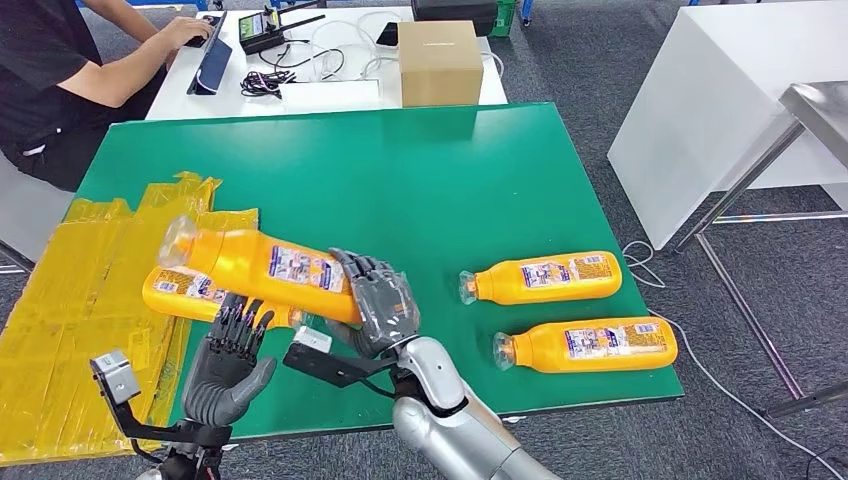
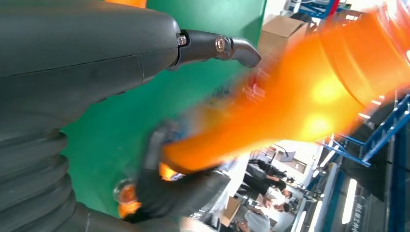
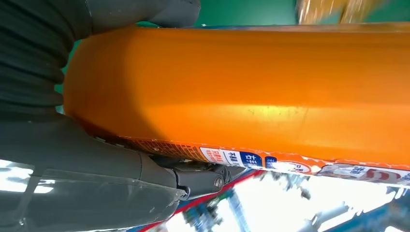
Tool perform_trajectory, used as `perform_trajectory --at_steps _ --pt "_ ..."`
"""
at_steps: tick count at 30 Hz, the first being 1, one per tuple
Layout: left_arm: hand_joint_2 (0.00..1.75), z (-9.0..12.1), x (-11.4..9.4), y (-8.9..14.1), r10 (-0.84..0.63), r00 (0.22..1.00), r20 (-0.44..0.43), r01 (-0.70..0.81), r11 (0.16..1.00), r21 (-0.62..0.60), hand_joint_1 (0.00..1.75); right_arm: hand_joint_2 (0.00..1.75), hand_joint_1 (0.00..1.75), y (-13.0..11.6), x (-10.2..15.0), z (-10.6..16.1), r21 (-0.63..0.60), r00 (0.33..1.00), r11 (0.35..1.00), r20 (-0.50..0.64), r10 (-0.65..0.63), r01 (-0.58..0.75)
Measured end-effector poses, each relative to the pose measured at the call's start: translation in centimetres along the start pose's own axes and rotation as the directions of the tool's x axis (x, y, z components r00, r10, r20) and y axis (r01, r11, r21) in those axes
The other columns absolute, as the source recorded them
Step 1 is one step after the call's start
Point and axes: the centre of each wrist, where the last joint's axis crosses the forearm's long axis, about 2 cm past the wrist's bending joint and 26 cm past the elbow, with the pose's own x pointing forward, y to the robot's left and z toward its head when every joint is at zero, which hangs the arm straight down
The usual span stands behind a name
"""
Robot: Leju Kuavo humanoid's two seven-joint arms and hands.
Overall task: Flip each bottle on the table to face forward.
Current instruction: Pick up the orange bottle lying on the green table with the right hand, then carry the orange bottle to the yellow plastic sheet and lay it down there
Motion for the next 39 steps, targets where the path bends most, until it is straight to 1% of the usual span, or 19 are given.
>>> perform_trajectory --at_steps 4,7,11,14,22,26,29,33,39 --pt "1.75 0.0 0.3 0.2 0.009 1.0 0.018 -0.01 1.0 0.023 0.0 1.75 1.75 1.1 1.3 0.0 0.074 0.999 0.997 0.025 0.026 -0.028" --pt "1.75 0.0 0.6 0.6 0.028 0.999 0.03 -0.029 0.998 0.054 0.0 1.75 1.75 1.7 2.0 -0.1 0.105 0.996 0.993 0.071 0.051 -0.058" --pt "1.75 -0.2 1.0 1.1 0.064 0.997 0.048 -0.068 0.994 0.082 0.0 1.75 1.75 2.8 3.0 0.5 0.146 0.987 0.985 0.141 0.07 -0.091" --pt "1.75 -0.3 1.3 1.4 0.081 0.995 0.058 -0.086 0.992 0.094 0.0 1.75 1.75 3.4 3.7 0.9 0.165 0.982 0.98 0.172 0.078 -0.106" --pt "1.75 -0.2 1.7 2.0 0.117 0.99 0.072 -0.125 0.985 0.121 0.0 1.75 1.75 4.1 4.6 1.2 0.191 0.974 0.973 0.212 0.084 -0.126" --pt "1.75 -0.1 1.8 2.1 0.114 0.991 0.075 -0.124 0.984 0.129 0.31 1.75 1.75 4.2 4.7 1.2 0.202 0.973 0.972 0.216 0.08 -0.124" --pt "1.75 -0.1 1.8 2.0 0.109 0.991 0.082 -0.12 0.983 0.136 0.31 1.75 1.75 4.2 4.8 1.1 0.209 0.973 0.971 0.218 0.073 -0.119" --pt "1.75 -0.1 1.9 2.0 0.107 0.99 0.087 -0.118 0.984 0.136 1.75 1.75 1.74 4.1 4.9 1.0 0.21 0.973 0.971 0.22 0.072 -0.119" --pt "1.75 0.0 2.2 2.2 0.092 0.99 0.105 -0.107 0.983 0.15 1.75 1.75 1.71 4.1 5.1 1.0 0.224 0.974 0.968 0.215 0.068 -0.117"
